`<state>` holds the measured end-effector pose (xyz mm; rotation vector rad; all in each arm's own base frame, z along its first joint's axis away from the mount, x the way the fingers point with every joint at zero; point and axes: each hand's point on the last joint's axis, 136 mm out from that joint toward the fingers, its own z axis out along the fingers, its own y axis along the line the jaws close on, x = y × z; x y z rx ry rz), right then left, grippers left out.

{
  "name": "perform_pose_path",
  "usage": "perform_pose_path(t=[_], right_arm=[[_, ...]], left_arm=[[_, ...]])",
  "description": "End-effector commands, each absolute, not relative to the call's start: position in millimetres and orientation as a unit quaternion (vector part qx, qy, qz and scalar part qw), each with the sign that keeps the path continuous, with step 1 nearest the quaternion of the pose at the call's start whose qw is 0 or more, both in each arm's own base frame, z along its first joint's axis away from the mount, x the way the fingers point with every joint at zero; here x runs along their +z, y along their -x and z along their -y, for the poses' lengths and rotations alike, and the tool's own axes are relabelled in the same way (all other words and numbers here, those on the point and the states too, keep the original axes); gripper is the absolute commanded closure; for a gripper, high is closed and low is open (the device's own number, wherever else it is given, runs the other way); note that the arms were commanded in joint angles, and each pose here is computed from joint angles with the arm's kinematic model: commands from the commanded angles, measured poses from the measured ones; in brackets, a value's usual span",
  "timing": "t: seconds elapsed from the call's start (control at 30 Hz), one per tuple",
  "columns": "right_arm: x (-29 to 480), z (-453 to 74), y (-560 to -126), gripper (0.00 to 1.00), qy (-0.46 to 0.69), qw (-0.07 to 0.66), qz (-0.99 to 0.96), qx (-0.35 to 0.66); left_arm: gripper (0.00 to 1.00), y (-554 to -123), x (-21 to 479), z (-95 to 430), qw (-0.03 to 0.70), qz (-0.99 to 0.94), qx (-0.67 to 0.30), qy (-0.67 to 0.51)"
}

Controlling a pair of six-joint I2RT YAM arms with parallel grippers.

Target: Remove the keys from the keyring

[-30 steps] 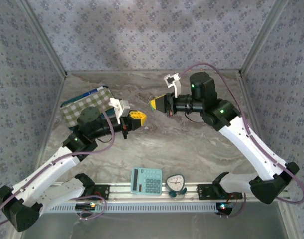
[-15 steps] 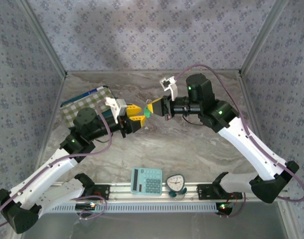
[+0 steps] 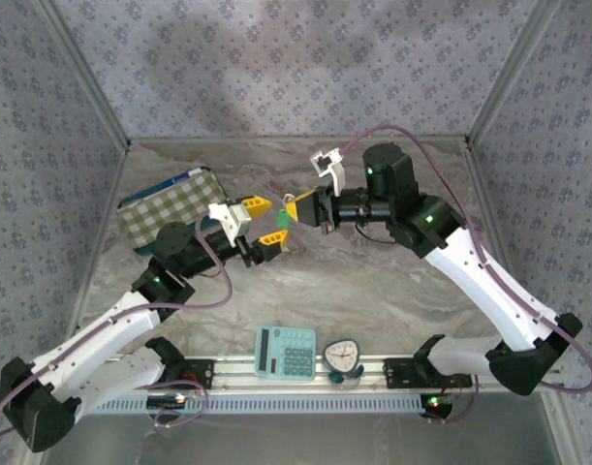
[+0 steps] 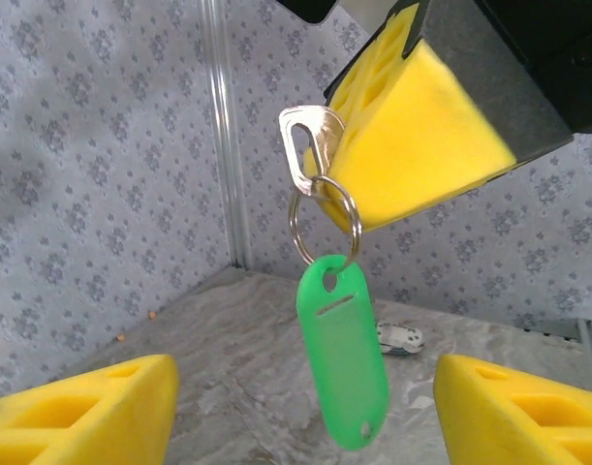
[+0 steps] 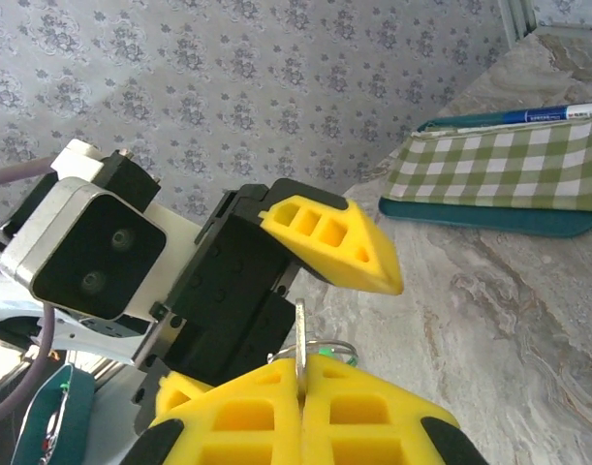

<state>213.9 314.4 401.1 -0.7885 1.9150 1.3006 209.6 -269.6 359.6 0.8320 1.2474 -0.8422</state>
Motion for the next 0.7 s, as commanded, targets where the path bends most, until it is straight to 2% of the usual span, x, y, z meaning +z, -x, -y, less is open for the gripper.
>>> perform_pose_path(t=[0.0,0.43,0.67], right_arm=[[423.7,-316.4,-204.6,1.00,0.314,0.349,-0.712,0.522],[425.1,-318.0,-201.4,1.00,0.317,0.339,-0.707,0.533],[425.7,-318.6,-201.5,1.00,0.318,0.339,-0.705,0.536]], left_arm=[[0.29,-206.0,391.7,272.1,0.700,-0.488,-0.358,-0.379],[0.30,-210.2,410.1,283.8,0.710,-0.459,-0.362,-0.392],[0.43,-206.2,414.9,286.0,0.708,-0.450,-0.366,-0.402]])
